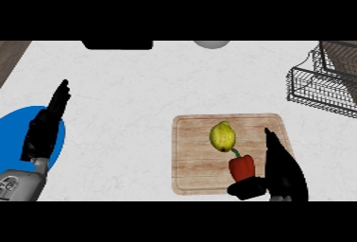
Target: Pick the bell pepper from the cutting board and place it in the tiered basket
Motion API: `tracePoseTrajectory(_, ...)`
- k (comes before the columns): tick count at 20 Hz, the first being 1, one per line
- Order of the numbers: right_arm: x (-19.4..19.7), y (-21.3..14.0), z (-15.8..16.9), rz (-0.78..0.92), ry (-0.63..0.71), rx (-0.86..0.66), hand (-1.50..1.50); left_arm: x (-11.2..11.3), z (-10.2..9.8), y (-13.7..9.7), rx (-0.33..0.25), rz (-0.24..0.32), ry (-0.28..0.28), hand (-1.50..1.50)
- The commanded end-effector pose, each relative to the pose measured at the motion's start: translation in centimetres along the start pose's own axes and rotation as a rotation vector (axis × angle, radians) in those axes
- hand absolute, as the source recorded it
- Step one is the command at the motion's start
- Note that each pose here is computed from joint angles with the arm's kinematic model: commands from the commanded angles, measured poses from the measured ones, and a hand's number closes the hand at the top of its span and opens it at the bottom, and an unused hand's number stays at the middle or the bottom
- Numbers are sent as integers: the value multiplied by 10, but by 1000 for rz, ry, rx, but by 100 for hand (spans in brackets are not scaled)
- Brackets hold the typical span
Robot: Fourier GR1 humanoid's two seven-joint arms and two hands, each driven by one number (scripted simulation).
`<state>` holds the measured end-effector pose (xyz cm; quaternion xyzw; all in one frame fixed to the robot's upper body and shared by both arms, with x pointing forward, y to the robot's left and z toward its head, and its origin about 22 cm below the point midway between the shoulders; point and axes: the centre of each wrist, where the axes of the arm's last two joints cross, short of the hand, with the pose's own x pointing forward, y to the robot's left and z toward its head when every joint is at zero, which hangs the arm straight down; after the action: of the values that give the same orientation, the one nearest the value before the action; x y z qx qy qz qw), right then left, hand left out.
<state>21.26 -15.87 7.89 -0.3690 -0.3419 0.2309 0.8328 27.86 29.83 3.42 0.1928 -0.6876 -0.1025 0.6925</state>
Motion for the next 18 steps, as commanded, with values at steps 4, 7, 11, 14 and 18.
tracePoseTrajectory(4,19,7,-1,32,223,43,-150,-2,-3,-7,19,-3,-10,0)
tracePoseTrajectory(7,10,13,0,31,224,33,-150,9,1,8,-3,-13,-9,0)
tracePoseTrajectory(11,20,17,-16,42,237,63,-150,-9,12,0,-3,6,11,0)
tracePoseTrajectory(14,16,28,-28,16,224,62,-150,3,-10,-6,6,-14,-10,0)
tracePoseTrajectory(18,7,29,-22,22,219,96,-150,16,0,-7,3,-5,-2,0)
